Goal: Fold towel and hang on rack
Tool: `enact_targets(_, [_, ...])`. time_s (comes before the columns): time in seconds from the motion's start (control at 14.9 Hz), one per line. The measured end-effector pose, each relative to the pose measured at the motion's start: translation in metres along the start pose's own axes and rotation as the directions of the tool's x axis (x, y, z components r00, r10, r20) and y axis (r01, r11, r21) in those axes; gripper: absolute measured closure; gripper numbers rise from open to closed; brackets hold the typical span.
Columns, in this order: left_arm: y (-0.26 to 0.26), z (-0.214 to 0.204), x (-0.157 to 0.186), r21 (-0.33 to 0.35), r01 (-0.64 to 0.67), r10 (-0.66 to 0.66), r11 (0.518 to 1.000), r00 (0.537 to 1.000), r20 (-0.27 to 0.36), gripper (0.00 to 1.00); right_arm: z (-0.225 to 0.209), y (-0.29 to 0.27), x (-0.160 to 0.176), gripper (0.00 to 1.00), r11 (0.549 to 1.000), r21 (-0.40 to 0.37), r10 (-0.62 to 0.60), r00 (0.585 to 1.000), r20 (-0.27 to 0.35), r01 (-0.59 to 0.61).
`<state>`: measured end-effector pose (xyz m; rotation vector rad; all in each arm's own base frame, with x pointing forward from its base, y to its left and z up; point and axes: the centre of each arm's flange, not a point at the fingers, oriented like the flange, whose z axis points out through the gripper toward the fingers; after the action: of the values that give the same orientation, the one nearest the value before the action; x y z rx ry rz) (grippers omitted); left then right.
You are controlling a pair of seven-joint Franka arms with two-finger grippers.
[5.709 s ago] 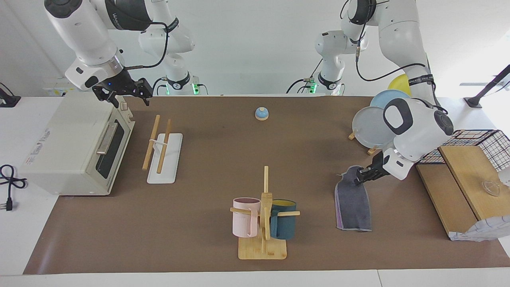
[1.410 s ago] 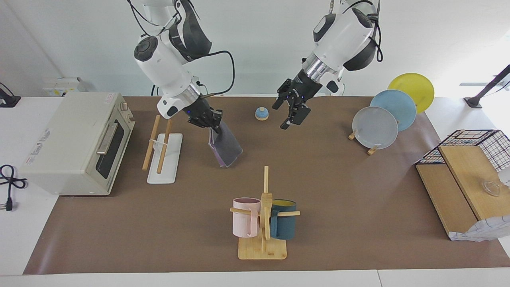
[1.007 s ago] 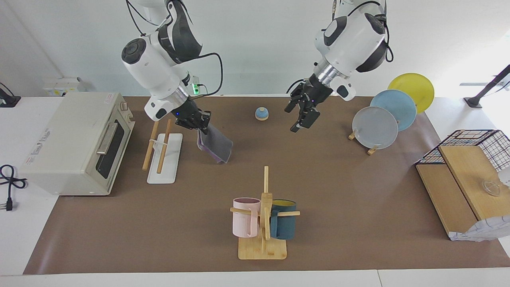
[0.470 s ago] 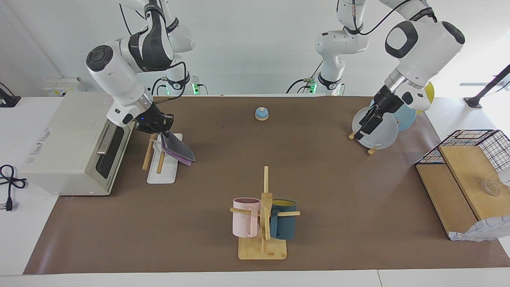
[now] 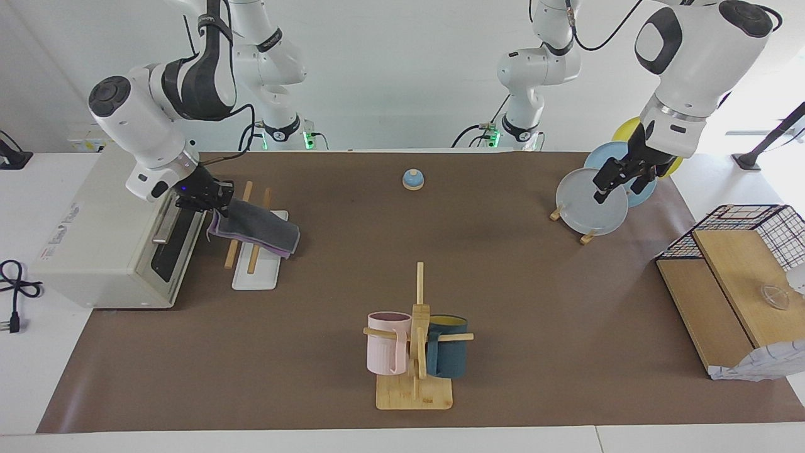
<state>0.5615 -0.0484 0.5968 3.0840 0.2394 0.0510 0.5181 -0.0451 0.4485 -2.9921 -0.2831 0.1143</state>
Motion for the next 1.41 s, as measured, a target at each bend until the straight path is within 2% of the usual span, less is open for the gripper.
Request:
enact_targets(0.2, [0.002,-0.001,-0.004,0.011,-0.069,0.068,0.998,0.996,0.059,0.0,0.006,0.001,-0.003,0.98,1.0,-0.007,0.001,1.0,-0.011,-0.001])
enact_targets(0.27, [0.003,0.003,-0.006,0.013,-0.078,0.077,0.997,0.994,0.073,0.0,0.008,0.001,-0.003,0.91,1.0,-0.008,0.001,1.0,-0.01,-0.002])
enact_targets(0.54, [0.014,0.019,-0.012,0.017,-0.11,0.107,0.994,0.988,0.108,0.0,0.008,0.002,-0.004,0.48,1.0,-0.01,0.003,1.0,-0.011,-0.003])
enact_targets(0.87, [0.014,0.005,-0.01,0.013,-0.137,0.136,0.99,0.987,0.087,0.0,0.004,0.004,-0.004,0.0,1.0,-0.012,0.003,1.0,-0.019,-0.003])
enact_targets(1.07, [0.011,0.003,-0.011,0.014,-0.138,0.137,0.99,0.986,0.094,0.0,-0.009,0.003,-0.001,0.0,1.0,-0.018,-0.001,0.999,-0.036,0.0])
enact_targets(1.41, [0.009,0.003,-0.011,0.014,-0.135,0.133,0.991,0.986,0.097,0.0,-0.08,-0.005,0.005,0.0,0.994,-0.095,-0.048,0.998,-0.027,0.045])
